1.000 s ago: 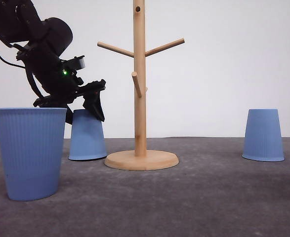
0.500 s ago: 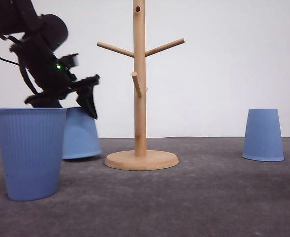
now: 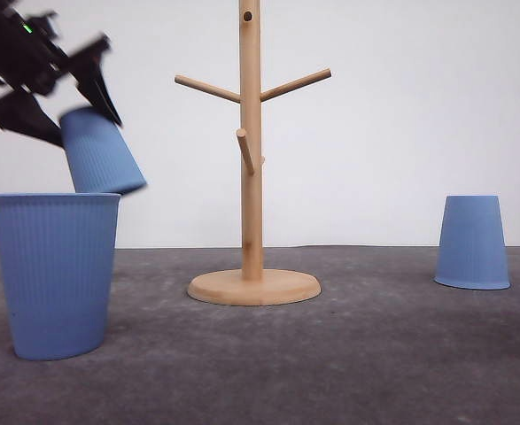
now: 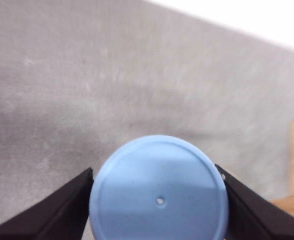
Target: Place three cups
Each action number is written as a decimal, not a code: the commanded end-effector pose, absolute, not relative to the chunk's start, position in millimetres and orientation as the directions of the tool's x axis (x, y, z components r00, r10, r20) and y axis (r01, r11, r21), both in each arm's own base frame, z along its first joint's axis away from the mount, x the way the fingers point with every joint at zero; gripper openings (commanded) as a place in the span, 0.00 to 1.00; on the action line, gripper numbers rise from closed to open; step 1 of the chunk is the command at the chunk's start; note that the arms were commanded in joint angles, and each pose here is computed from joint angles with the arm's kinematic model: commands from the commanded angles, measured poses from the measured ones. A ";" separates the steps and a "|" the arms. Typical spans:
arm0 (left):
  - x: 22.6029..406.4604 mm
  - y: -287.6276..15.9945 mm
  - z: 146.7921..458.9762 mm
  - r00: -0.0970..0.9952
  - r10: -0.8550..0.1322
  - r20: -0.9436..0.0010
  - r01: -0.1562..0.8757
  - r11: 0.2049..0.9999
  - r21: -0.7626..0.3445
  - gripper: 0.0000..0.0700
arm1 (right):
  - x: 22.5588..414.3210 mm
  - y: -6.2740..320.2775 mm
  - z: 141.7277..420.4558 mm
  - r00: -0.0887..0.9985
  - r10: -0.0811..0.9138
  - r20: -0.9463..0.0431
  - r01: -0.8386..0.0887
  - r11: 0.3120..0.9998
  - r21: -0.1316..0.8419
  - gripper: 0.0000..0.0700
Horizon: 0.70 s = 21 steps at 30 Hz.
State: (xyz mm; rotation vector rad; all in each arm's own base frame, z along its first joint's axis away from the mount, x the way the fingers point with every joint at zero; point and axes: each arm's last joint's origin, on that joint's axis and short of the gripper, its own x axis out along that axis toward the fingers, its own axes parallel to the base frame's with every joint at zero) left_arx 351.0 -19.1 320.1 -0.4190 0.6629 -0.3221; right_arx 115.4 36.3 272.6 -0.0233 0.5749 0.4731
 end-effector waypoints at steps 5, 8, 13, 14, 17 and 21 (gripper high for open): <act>335.9 1.8 352.4 0.751 -0.533 -0.389 0.193 0.741 -0.643 0.50 | 115.9 36.7 279.1 0.748 0.427 -0.508 -0.436 0.893 0.108 0.55; 331.4 6.7 360.1 0.731 -0.594 -0.334 0.224 0.672 -0.706 0.50 | 115.9 36.7 279.1 0.748 0.427 -0.508 -0.436 0.893 0.108 0.55; 332.8 5.8 368.9 0.708 -0.662 -0.246 0.271 0.576 -0.771 0.50 | 115.9 36.7 279.2 0.749 0.427 -0.507 -0.436 0.893 0.108 0.55; 333.3 4.6 370.5 0.706 -0.670 -0.232 0.280 0.564 -0.776 0.50 | 115.9 36.7 279.2 0.749 0.427 -0.507 -0.436 0.893 0.108 0.55; 334.7 -0.8 374.8 0.702 -0.684 -0.197 0.305 0.539 -0.785 0.50 | 115.9 36.7 279.3 0.749 0.427 -0.506 -0.436 0.893 0.108 0.55; 336.8 -9.9 374.9 0.689 -0.701 -0.185 0.318 0.522 -0.791 0.50 | 116.0 36.8 279.4 0.750 0.427 -0.505 -0.437 0.893 0.107 0.55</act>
